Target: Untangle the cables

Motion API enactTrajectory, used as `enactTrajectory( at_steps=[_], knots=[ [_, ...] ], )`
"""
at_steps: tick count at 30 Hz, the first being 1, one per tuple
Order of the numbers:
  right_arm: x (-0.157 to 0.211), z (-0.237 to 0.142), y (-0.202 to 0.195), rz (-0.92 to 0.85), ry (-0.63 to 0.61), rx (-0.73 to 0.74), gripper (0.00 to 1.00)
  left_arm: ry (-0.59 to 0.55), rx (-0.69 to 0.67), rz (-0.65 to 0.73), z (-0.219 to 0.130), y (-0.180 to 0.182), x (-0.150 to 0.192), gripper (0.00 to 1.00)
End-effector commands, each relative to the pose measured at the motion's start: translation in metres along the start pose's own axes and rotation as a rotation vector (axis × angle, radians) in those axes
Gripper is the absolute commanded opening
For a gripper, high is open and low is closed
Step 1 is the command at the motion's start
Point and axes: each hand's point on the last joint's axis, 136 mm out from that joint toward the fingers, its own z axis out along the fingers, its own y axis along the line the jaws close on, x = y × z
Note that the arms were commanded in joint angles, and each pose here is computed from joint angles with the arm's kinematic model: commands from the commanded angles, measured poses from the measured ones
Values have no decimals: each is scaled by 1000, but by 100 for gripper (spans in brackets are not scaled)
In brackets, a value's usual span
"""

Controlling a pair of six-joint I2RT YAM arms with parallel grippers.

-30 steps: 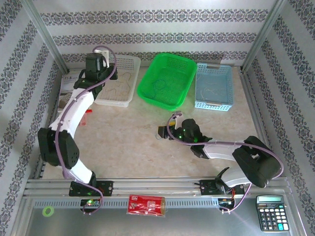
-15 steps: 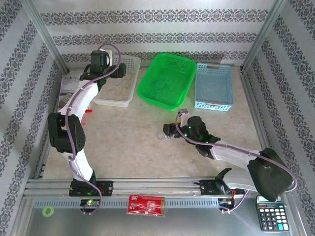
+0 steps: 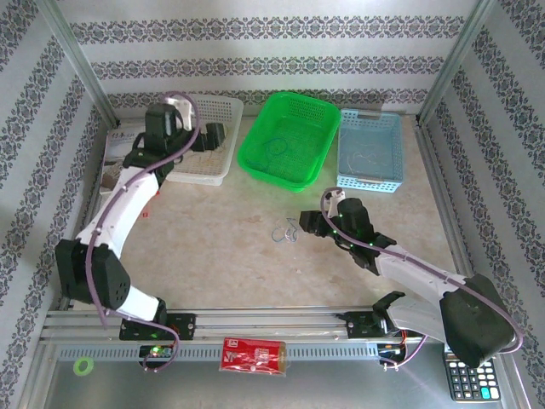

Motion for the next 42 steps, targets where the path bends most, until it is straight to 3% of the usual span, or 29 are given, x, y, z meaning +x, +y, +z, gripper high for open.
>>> enactTrajectory(
  at_steps=[1,7,18,42],
  knots=[
    [-4,-4,-14,24,18,65,58,6,100,-28,-14,-38,23,100],
    [2,-5,-37,16,90,129,53,38,176,-60,-36,-77,78,100],
    [22,7,-47,1,195,77,49,101,230,-206,-48,-92,152,100],
    [33,60,-58,-169,307,207,38,95,289,-227,-54,-107,146,100]
  ],
)
